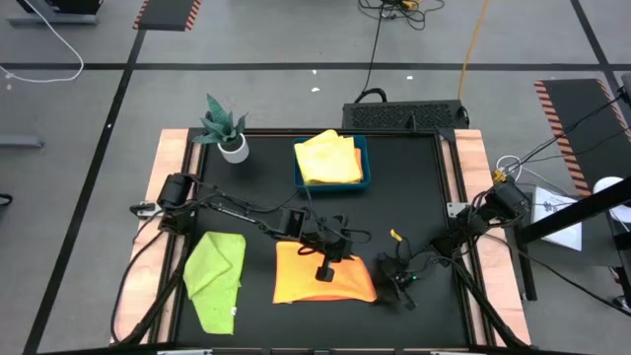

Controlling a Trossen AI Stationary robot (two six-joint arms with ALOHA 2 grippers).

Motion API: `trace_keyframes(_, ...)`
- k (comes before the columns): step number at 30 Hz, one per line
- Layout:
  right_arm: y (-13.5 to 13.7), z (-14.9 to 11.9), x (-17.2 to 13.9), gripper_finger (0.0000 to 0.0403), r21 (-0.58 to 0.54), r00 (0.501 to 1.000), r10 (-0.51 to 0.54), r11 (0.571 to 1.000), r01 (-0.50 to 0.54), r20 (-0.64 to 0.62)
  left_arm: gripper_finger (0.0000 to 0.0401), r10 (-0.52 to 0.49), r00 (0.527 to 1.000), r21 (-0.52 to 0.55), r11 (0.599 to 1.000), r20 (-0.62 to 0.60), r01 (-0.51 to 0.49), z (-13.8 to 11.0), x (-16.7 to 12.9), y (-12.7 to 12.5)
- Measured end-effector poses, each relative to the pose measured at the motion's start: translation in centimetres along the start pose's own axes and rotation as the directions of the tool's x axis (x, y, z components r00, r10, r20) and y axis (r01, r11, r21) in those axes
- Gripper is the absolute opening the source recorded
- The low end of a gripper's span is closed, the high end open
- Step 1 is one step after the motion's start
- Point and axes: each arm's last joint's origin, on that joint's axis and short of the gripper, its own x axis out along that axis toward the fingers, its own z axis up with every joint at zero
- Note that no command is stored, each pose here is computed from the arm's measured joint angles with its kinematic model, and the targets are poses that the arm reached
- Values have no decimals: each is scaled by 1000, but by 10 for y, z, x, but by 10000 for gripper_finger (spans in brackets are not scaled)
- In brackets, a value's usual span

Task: Fold microfiber towels
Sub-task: Fold the orange microfiber cloth

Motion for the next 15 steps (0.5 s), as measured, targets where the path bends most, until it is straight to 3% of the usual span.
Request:
trace_keyframes(9,-3,1,0,225,2,994,-95,995,95,52,3,36,999,-3,999,16,-36,2,0,1)
trace_keyframes(15,-5,-2,0,162,-14,993,-115,993,115,24,2,45,999,-4,999,18,-45,2,0,1)
